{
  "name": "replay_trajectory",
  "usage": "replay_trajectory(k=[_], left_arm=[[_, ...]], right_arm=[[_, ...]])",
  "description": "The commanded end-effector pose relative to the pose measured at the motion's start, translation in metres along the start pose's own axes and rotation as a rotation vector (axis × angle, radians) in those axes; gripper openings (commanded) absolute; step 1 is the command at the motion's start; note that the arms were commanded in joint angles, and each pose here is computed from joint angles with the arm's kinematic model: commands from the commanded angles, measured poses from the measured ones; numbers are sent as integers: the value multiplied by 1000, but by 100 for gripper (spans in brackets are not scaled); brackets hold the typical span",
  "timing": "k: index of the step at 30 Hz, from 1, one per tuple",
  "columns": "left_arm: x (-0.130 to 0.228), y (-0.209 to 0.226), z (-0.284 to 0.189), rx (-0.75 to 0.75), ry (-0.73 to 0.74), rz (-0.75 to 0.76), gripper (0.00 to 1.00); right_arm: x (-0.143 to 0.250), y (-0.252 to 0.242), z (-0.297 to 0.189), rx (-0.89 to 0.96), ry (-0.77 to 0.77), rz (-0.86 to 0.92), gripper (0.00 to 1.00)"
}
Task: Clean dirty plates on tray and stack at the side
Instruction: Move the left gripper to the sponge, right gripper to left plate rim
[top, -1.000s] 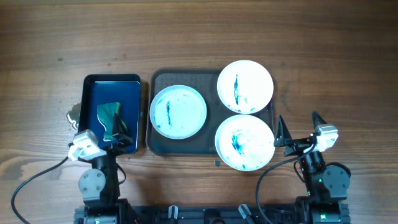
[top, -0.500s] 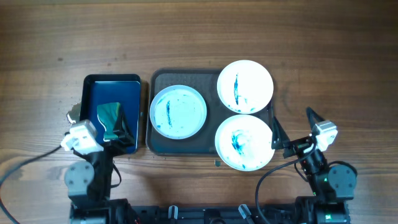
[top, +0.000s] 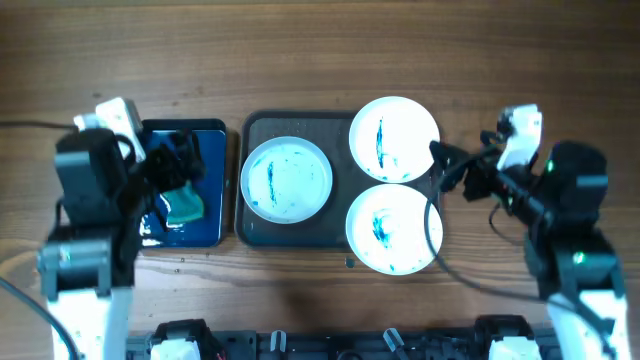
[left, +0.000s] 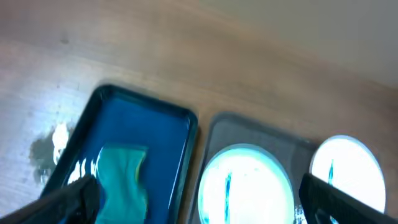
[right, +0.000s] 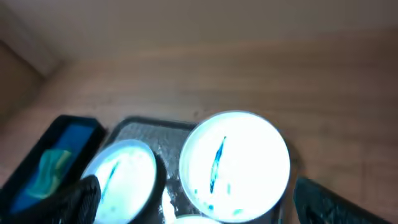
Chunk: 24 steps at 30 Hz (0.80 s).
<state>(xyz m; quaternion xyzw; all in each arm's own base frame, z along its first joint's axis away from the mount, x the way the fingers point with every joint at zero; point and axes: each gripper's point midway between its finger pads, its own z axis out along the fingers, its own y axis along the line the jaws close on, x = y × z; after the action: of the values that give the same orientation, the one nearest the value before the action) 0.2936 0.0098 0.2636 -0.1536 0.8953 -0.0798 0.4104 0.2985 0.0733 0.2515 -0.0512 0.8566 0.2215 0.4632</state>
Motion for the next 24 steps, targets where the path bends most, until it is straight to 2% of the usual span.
replay_trajectory(k=[1,5,7,9,12,19,24], left_arm=[[-27,-12,3,-1,97,1,100],[-27,-11,27,-16,180,-8,100],[-24,-10,34,-22,202,-10,100],[-22,-9,38,-27,214,-11,100],[-22,-9,38,-27,215,-12,100],[-21,-7,38,-36,219,-11,100],[-16,3,48,-92,246,-9,100]], right_arm=[[-24,7,3,-21,92,45,100],[-33,13,25,-100,167,130,100],[-27,13,34,-121,209,261,100],[-20,20,46,-172,251,257,99],[6,36,72,-193,360,262,90],[90,71,136,-86,638,261,71],[112,88,166,-9,698,230,66]])
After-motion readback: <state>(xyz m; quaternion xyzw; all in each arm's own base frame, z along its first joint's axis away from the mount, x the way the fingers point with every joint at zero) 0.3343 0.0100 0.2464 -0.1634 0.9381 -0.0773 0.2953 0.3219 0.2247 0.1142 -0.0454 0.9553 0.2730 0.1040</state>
